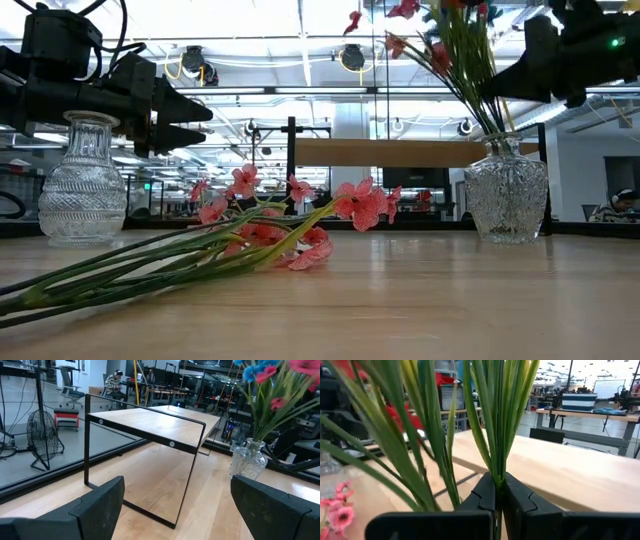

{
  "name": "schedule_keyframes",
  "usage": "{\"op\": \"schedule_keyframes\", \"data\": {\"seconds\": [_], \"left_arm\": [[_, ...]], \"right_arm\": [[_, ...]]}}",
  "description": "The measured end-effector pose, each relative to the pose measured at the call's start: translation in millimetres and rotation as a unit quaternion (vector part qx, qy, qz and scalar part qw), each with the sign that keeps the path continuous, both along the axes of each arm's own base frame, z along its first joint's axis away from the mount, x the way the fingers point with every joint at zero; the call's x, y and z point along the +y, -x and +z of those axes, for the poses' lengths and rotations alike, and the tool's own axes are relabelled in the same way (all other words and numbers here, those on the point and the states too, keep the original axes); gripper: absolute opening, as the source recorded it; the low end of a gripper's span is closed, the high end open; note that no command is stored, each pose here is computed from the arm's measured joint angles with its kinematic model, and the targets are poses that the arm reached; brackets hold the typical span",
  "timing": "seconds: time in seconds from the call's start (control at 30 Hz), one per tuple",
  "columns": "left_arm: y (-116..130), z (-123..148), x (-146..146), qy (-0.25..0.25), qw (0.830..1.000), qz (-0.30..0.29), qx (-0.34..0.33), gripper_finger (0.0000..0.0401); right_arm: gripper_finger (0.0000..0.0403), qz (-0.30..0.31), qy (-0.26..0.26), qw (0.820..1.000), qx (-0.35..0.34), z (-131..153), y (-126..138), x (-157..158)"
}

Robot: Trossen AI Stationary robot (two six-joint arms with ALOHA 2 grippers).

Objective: Pick and place flowers into a vace then onto a shelf
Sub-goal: Put the blue flowers into the right transparent vase

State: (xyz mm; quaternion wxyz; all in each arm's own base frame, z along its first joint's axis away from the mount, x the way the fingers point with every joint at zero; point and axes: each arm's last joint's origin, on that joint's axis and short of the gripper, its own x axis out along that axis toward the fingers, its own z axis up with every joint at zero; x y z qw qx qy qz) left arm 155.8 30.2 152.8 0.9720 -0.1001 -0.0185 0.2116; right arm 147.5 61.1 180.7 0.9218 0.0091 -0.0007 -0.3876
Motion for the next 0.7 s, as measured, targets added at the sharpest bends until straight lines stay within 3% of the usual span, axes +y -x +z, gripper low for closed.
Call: {"op": "schedule_keyframes", "data": {"seconds": [0.7], "left_arm": [[0, 0, 0, 0.0, 1.0, 0.0, 0.0, 0.0365]], "right_arm": [[0.0003, -0.024, -0.055, 0.998, -0.008, -40, -4, 2]]}}
